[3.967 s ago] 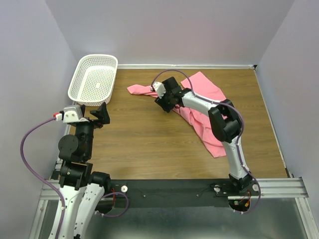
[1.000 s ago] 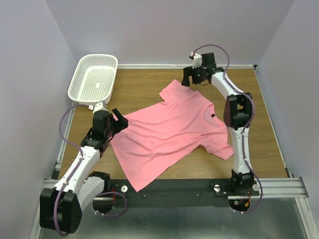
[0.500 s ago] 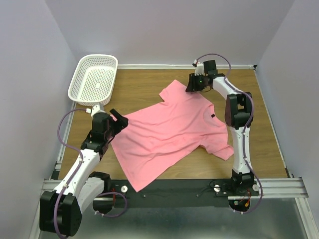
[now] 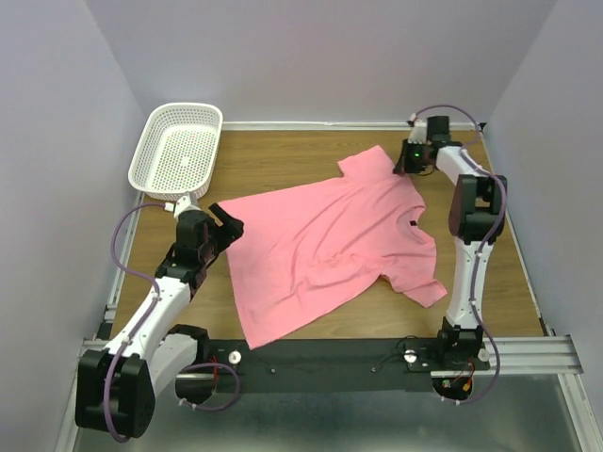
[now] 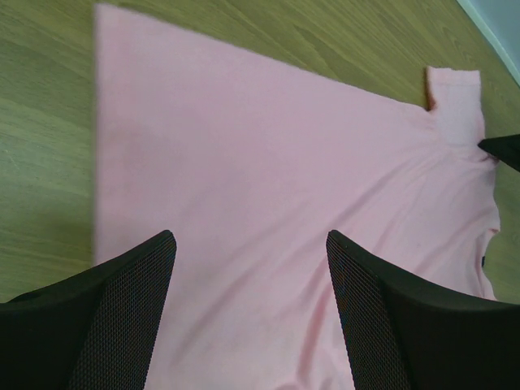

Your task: Fold and stack the t-shirts

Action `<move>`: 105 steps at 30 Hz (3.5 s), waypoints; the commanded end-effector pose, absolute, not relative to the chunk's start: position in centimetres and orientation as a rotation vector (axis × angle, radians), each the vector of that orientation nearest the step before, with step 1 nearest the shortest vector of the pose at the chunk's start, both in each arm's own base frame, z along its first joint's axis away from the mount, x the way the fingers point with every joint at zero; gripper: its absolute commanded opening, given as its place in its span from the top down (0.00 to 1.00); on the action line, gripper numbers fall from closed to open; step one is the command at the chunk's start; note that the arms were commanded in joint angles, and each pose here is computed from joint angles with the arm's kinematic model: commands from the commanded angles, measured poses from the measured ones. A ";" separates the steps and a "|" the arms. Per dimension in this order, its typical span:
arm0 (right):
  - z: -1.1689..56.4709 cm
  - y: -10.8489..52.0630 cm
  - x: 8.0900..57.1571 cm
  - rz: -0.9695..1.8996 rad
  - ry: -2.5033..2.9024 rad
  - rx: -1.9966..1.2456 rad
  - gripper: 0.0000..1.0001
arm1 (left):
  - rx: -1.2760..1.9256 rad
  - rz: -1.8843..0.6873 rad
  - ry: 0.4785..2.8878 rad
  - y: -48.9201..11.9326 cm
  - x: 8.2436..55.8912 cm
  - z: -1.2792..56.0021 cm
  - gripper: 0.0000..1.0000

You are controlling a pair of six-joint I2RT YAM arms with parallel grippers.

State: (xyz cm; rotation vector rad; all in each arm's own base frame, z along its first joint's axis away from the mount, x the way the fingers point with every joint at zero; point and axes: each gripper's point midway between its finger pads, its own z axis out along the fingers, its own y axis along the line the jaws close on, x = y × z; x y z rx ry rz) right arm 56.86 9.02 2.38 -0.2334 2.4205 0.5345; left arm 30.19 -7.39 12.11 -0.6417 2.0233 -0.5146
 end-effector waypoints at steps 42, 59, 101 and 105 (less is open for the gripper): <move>5.2 -7.5 52.7 0.408 2.375 -0.209 0.00 | -0.006 -0.357 2.458 -16.9 60.8 1.7 0.46; 5.3 -8.9 58.1 0.472 2.315 -0.035 0.00 | 0.072 -0.481 2.477 -19.3 59.3 1.4 1.00; 10.5 -0.5 55.2 0.670 2.217 -0.140 0.99 | 0.005 -0.626 2.208 -15.7 56.6 13.0 1.00; 14.3 1.9 48.6 0.492 2.159 -0.296 1.00 | 0.025 -0.649 2.134 -15.3 53.9 16.1 1.00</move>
